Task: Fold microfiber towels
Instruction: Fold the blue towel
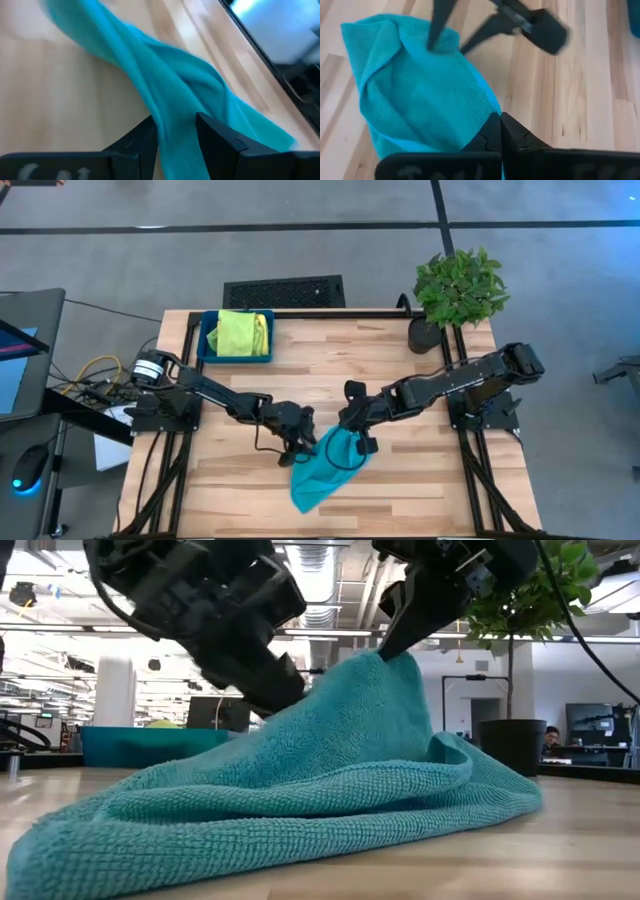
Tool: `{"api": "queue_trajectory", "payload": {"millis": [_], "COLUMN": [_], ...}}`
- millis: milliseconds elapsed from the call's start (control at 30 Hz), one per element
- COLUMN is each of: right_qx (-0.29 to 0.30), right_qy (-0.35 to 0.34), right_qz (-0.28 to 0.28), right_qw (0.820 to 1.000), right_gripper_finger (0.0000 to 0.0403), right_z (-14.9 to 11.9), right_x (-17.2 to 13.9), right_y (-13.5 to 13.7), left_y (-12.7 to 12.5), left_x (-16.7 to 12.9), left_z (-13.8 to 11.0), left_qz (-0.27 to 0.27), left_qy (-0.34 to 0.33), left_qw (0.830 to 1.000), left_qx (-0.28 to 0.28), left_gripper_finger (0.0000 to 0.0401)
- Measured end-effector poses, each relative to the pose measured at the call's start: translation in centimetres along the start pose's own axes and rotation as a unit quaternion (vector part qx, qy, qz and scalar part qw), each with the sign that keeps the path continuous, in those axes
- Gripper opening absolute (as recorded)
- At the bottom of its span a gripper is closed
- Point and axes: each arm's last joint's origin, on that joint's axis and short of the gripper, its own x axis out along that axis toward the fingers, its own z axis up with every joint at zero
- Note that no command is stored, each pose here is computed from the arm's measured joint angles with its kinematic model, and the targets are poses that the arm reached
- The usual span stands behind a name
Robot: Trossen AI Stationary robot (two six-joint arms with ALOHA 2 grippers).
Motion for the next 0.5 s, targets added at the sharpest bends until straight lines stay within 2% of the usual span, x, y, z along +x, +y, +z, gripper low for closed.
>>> {"api": "queue_trajectory", "payload": {"millis": [233,400,500], "right_qx": [0.014,0.021,0.021], "right_qy": [0.029,0.050,0.053], "right_qz": [-0.019,-0.021,-0.021], "right_qw": [0.999,0.998,0.998], "right_gripper_finger": [0.0007,0.0010,0.0009], "right_z": [-0.5,-0.9,-1.0], "right_x": [0.0,0.0,-0.1], "right_y": [-0.1,-0.1,-0.1], "left_y": [-0.3,-0.5,-0.5], "left_x": [-0.2,-0.6,-0.7], "left_z": [-1.6,-2.9,-3.1], "left_qz": [-0.061,-0.074,-0.076], "left_qy": [0.111,0.177,0.188], "left_qw": [0.991,0.979,0.978], "left_qx": [-0.033,-0.062,-0.052], "left_gripper_finger": [0.0125,0.0122,0.0113]}}
